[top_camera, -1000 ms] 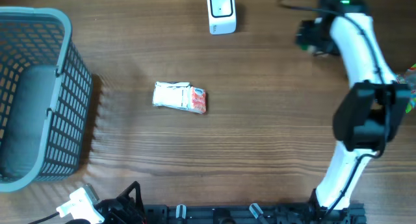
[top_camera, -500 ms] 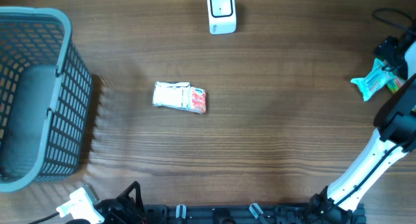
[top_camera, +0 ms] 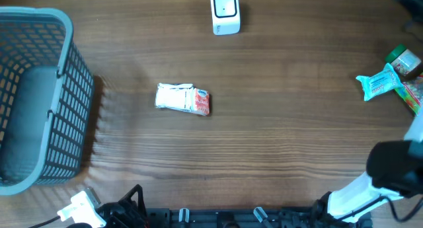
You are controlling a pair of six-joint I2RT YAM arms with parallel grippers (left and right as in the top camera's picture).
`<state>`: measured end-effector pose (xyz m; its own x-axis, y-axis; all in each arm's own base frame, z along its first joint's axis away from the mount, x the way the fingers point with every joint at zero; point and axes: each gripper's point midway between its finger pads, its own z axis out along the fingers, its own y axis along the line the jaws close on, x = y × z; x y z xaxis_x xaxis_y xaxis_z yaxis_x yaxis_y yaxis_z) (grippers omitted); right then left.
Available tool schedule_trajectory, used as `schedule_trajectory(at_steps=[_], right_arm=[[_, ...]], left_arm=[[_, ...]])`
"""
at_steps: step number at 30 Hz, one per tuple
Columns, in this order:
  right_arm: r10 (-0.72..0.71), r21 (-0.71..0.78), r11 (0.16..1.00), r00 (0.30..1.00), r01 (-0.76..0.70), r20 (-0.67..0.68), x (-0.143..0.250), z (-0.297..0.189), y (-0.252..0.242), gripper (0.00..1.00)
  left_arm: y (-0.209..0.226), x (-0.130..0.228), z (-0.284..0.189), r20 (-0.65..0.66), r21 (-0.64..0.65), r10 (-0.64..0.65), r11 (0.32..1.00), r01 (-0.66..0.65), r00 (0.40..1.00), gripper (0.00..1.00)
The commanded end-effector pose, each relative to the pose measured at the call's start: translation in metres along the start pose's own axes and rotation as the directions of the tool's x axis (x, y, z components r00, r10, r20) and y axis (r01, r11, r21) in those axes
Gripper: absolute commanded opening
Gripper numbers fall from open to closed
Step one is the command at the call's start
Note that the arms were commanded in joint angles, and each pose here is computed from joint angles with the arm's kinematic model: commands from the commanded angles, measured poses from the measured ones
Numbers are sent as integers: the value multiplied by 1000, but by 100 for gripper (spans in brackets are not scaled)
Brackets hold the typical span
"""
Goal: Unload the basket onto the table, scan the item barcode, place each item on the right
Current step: 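Grasp red Kleenex tissue box with right gripper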
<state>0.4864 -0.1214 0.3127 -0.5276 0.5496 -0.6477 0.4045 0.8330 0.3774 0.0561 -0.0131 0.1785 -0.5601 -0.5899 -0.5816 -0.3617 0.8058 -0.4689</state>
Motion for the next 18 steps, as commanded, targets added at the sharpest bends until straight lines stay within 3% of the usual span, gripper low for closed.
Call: schedule_trajectory(at_steps=[1, 2, 5, 8, 12, 15, 18], right_arm=[[-80, -315, 947, 913, -56, -401, 120, 37, 96, 100], [-173, -335, 942, 845, -7, -506, 178, 45, 120, 100], [-402, -355, 910, 665, 214, -630, 305, 52, 148, 100], [-530, -337, 842, 529, 421, -663, 392, 49, 155, 100], [-610, -288, 761, 493, 581, -620, 448, 39, 173, 100], [-670, -322, 719, 492, 615, -555, 468, 30, 196, 100], [-728, -232, 653, 514, 721, -453, 477, 40, 205, 100]], left_arm=[[0, 4, 1, -16, 4, -4, 1000, 4, 1000, 100], [0, 4, 1, -16, 4, -4, 1000, 4, 1000, 100], [0, 4, 1, -16, 4, -4, 1000, 4, 1000, 100], [0, 4, 1, -16, 4, -4, 1000, 4, 1000, 100], [0, 4, 1, -16, 4, -4, 1000, 4, 1000, 100], [0, 4, 1, -16, 4, -4, 1000, 4, 1000, 100], [0, 4, 1, -16, 4, -4, 1000, 4, 1000, 100]])
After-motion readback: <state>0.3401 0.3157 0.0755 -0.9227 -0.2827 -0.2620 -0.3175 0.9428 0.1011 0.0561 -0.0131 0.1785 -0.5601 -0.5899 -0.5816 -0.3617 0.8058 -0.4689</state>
